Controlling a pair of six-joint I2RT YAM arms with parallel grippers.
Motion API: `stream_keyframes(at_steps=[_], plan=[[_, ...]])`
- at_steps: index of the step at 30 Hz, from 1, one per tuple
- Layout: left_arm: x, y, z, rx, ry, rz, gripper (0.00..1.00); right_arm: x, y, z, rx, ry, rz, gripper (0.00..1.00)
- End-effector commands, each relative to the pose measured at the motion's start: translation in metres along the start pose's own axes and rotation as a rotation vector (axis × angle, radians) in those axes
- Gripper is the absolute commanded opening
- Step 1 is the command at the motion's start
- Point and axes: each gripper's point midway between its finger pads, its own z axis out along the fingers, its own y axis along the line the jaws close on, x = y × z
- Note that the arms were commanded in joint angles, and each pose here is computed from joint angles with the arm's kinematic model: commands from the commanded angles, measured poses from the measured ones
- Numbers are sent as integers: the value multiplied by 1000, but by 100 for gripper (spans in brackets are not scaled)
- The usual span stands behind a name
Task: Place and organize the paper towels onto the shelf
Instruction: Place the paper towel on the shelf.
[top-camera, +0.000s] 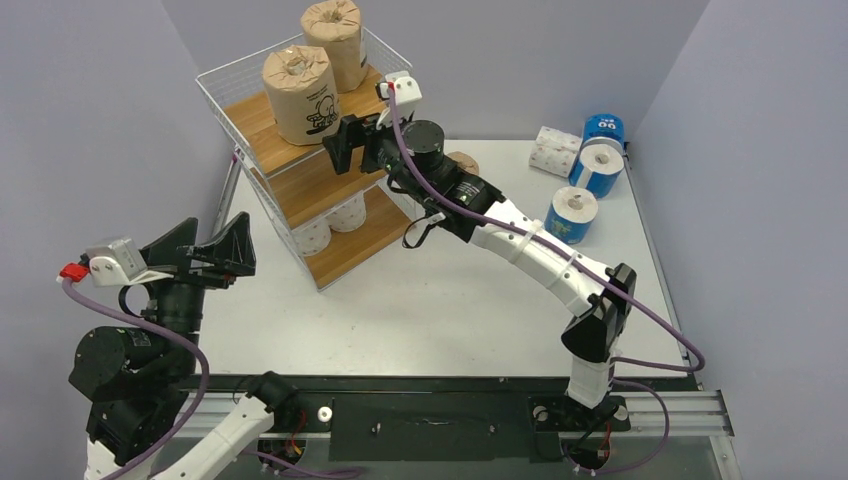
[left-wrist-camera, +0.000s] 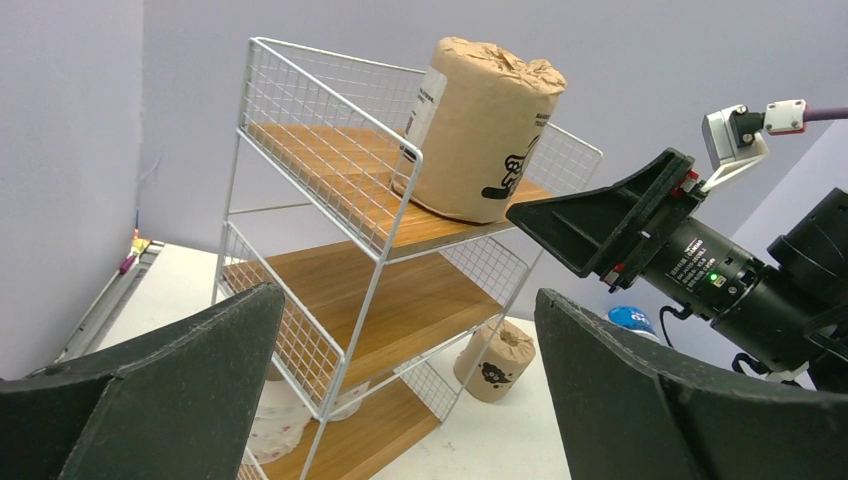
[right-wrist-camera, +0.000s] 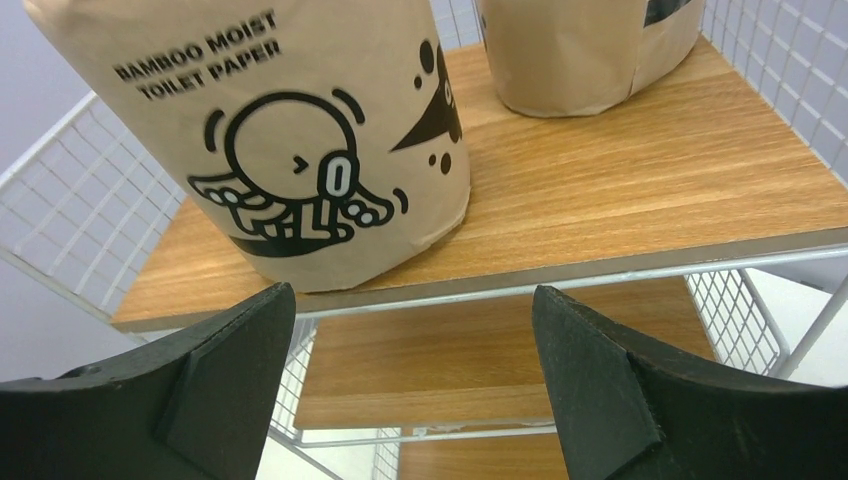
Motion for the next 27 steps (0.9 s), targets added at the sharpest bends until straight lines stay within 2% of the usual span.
stream_keyframes(at_steps=[1,9,16,27], plan=[[-5,10,-5,-29,-36,26,96,-35,9,-1,-25,-90,-28,83],[9,23,-16,-55,-22,23,96,-37,4,12,7,-118,-62,81],[19,35,-23,-88,-5,38,96,-47,7,-8,-11,-156,-89,81],[30,34,-22,-80,15,42,96,-53,12,4,-14,-153,-137,80]])
